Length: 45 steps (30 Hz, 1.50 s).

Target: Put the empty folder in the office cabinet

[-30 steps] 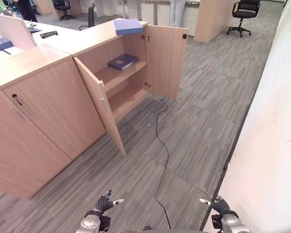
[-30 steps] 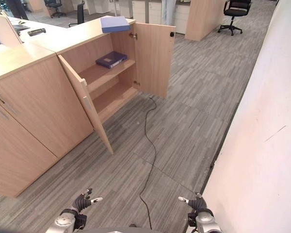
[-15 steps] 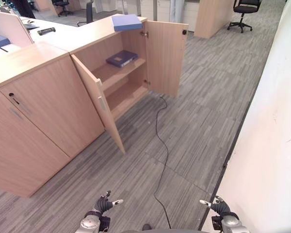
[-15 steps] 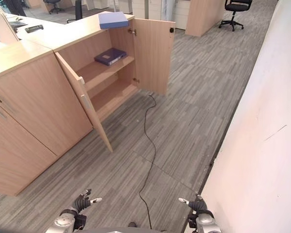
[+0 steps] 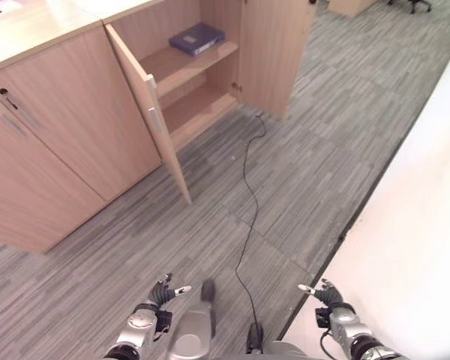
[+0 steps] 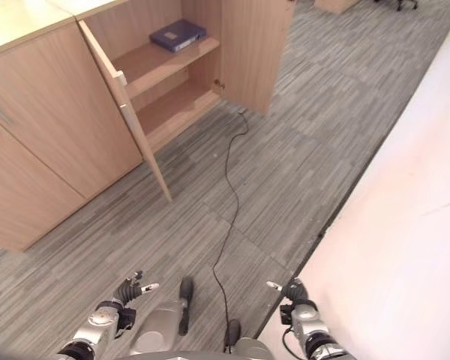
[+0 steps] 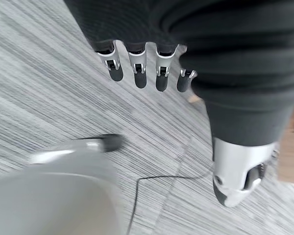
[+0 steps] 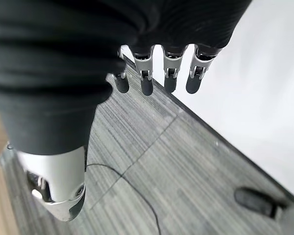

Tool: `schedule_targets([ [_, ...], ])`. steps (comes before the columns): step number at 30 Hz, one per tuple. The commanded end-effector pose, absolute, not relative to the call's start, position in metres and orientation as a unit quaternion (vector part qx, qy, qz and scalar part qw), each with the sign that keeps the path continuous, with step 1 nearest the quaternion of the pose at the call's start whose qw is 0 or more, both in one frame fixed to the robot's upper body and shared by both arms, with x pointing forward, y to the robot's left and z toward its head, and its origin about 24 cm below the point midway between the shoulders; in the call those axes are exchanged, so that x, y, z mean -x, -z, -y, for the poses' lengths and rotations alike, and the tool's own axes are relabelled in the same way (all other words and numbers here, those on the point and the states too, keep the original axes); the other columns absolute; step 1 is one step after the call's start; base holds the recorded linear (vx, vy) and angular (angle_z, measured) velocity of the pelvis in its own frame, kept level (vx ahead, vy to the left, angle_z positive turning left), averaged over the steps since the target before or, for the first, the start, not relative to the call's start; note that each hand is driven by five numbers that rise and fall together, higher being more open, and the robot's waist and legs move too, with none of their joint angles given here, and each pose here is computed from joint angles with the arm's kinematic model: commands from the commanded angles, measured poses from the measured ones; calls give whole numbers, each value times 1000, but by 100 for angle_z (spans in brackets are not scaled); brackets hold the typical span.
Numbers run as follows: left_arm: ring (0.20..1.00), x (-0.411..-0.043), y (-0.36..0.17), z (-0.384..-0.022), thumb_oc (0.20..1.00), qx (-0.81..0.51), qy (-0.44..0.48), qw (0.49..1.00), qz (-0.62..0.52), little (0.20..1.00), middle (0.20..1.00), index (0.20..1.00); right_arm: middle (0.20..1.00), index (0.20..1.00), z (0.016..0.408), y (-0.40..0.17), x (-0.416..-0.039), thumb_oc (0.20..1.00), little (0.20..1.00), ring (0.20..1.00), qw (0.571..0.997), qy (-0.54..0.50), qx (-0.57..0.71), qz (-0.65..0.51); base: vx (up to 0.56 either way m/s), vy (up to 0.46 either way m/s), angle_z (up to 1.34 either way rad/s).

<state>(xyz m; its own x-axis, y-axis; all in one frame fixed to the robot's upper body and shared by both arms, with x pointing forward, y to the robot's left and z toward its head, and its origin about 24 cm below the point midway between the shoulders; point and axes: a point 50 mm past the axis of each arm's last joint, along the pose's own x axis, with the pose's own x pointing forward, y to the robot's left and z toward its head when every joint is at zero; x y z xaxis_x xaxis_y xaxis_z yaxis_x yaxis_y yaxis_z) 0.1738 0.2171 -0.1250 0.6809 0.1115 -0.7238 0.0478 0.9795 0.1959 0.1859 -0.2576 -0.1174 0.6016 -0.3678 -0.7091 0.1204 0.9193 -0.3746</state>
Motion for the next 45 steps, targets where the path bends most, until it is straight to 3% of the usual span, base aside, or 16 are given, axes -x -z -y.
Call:
schedule_targets([
  [1,1000,-196,107,-227,1000,-101,-33,934,-342,1000,1000,1000,1000,1000,265,108,-195,1000,1000,1000,894,146,149,-396,260,67,-43],
  [12,1000,-174,111,-264,1000,-151,-59,909,-385,1000,1000,1000,1000,1000,230,126,-182,1000,1000,1000,891,106,115,-426,363,154,-42],
  [24,1000,-204,93,-266,1000,-155,-72,926,-337,1000,1000,1000,1000,1000,219,112,-209,1000,1000,1000,914,97,105,-380,287,159,24],
  [37,1000,-206,96,-250,1000,-156,-49,930,-328,1000,1000,1000,1000,1000,237,116,-194,1000,1000,1000,906,130,83,-395,315,-235,75],
  [45,1000,-192,107,-243,1000,-97,-81,930,-345,1000,1000,1000,1000,1000,263,116,-177,1000,1000,1000,891,129,141,-411,225,-436,68],
])
